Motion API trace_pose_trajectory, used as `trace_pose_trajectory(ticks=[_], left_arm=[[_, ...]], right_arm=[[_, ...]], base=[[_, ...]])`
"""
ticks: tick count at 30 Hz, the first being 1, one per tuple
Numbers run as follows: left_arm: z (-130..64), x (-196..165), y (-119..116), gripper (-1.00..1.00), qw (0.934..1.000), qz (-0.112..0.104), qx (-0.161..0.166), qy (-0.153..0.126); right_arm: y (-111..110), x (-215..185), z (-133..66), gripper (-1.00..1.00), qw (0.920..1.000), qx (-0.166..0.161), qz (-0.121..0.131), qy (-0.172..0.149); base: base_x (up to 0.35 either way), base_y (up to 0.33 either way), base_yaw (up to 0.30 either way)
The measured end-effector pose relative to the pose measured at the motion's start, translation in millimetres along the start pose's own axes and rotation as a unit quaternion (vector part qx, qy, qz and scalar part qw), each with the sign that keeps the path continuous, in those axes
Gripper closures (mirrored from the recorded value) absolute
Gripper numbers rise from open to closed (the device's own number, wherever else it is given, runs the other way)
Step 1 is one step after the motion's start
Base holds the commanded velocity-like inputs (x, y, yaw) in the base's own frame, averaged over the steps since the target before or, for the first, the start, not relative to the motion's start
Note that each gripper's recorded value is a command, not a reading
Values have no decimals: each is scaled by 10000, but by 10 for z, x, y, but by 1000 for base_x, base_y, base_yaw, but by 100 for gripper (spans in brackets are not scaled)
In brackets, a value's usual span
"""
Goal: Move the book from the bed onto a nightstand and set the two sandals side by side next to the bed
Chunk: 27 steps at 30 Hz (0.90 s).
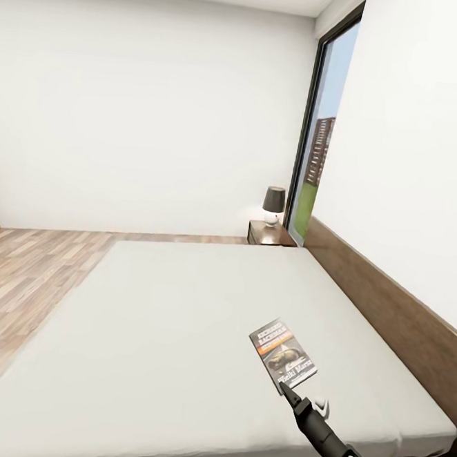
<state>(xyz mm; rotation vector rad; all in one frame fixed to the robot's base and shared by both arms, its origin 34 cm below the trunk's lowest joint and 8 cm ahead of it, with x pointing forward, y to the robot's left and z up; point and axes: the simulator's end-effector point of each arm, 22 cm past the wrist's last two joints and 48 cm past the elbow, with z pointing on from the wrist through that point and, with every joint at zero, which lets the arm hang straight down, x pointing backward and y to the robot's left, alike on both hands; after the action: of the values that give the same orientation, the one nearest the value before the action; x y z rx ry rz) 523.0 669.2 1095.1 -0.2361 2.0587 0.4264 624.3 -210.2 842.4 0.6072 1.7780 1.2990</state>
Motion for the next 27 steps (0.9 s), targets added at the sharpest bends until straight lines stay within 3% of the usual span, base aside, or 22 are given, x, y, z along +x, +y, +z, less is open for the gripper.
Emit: trace_pose_trajectory(ticks=[27], left_arm=[[-183, -184, 138, -100, 9999, 0, -133, 7]], right_arm=[[259, -41, -93, 100, 10000, -9, -24, -10]], base=[[0, 0, 0]])
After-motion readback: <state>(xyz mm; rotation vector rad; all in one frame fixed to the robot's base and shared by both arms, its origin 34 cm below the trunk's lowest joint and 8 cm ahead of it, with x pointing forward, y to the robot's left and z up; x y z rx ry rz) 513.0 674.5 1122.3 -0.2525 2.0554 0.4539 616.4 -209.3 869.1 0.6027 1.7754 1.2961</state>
